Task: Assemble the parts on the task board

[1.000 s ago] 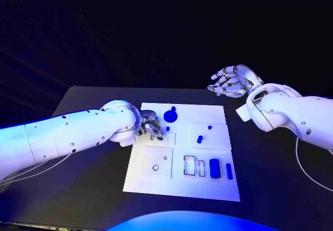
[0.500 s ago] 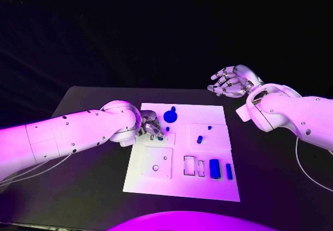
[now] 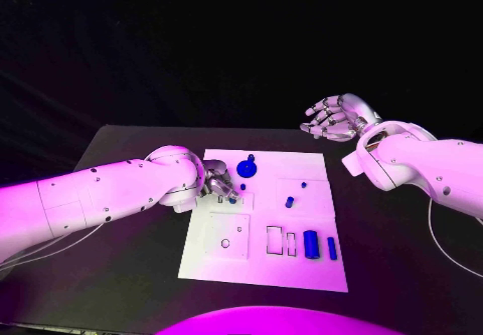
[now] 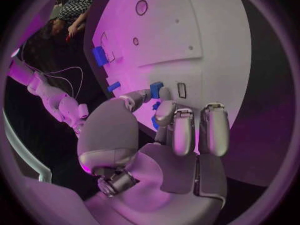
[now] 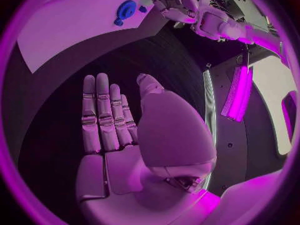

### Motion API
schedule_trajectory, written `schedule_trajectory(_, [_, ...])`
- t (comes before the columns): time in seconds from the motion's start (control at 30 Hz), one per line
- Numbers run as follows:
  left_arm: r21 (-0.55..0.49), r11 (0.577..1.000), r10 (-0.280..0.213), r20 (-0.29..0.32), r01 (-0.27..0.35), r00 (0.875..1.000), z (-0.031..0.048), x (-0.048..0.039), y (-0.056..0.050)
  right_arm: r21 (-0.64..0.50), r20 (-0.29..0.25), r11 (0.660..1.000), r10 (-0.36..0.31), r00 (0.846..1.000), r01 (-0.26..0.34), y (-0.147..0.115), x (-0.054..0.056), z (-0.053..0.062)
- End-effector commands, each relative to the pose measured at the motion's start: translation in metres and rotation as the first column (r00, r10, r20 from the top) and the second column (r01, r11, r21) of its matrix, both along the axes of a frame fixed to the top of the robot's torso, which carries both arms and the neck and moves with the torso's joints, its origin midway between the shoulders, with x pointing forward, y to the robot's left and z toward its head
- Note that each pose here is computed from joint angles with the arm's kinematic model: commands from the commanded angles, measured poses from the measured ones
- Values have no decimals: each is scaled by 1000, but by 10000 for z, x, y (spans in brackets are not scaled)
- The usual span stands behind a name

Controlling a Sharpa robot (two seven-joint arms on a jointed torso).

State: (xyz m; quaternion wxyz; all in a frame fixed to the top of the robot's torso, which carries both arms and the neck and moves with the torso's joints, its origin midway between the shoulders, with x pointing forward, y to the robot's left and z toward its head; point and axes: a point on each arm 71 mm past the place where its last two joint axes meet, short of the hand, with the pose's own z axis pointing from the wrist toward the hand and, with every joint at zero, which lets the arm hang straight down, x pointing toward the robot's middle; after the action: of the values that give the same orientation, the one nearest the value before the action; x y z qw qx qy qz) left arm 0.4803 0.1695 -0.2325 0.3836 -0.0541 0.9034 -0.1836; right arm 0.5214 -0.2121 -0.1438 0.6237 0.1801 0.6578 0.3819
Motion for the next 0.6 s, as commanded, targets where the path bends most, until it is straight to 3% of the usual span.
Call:
schedule_trajectory(0.03, [3,1000,-15,-11,15,1000,-21,-18,-26,-3,11,1000,18,1000,-18,15,-7,7])
schedule_trajectory(0.6, [4,1000,-8,-11,8,1000,-24,-9,-2,-2,12,1000,18,1000,-18,10,-4,6])
